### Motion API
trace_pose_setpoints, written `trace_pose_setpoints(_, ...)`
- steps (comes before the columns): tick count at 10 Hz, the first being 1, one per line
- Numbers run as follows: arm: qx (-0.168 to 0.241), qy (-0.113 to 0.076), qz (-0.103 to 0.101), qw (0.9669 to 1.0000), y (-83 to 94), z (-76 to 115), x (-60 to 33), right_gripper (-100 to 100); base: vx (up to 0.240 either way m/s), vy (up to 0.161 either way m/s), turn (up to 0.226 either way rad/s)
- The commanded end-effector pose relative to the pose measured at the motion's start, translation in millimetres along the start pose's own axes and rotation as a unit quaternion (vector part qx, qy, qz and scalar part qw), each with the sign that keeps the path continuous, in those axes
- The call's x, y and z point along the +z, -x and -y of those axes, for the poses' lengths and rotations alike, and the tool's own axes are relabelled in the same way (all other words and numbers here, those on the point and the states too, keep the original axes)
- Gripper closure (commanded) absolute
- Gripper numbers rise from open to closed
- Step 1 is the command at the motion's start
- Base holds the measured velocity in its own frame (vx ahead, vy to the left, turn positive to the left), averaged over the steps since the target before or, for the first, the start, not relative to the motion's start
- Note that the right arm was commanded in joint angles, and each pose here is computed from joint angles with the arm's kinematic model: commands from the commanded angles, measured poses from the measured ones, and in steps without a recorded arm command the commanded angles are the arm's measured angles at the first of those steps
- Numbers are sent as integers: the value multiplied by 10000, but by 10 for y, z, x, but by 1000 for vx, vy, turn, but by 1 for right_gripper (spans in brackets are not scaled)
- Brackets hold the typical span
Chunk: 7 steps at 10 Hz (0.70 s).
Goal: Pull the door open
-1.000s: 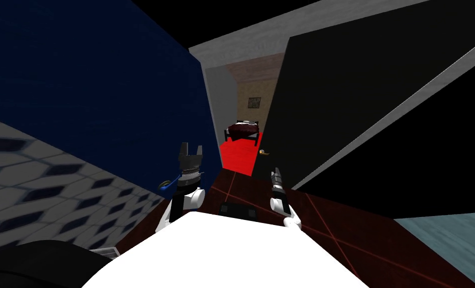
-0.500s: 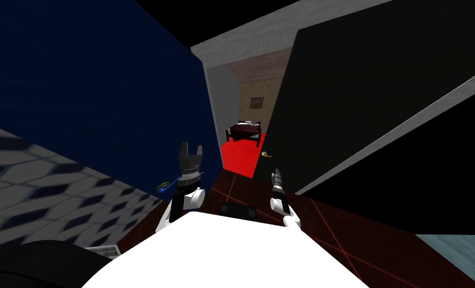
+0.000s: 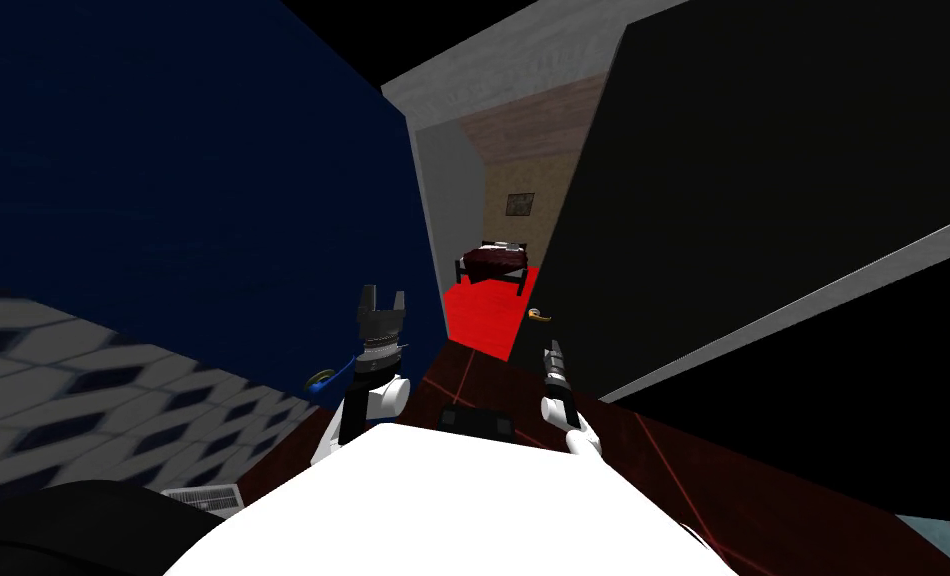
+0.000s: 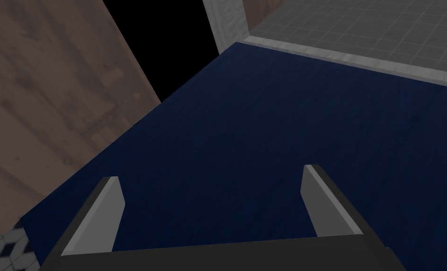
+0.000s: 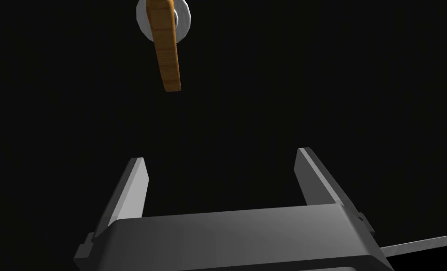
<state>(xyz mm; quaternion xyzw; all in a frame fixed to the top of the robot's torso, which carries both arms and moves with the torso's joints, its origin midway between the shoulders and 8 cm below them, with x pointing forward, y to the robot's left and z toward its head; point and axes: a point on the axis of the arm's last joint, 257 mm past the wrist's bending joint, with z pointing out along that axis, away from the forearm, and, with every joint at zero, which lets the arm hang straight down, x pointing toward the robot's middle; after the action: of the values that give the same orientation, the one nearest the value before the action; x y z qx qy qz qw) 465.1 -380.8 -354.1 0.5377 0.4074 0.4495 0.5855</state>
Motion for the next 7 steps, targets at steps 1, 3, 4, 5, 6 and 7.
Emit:
trace_pose_setpoints(1,-7,-76,52,10000,41,63,0,-100,87,-19,70)
trace_pose_setpoints(3,-14,-152,101,9998,81,129,-6,-100,72,-18,65)
trace_pose_setpoints(4,-18,-190,127,9997,101,161,-10,-100,73,-20,53)
trace_pose_setpoints(5,-22,-228,152,9996,120,193,-15,-100,68,-23,49)
trace_pose_setpoints(6,-25,-263,176,9995,139,223,-19,-100,68,-24,60)
trace_pose_setpoints(7,-31,-316,212,9993,167,266,-26,-100,83,-14,69)
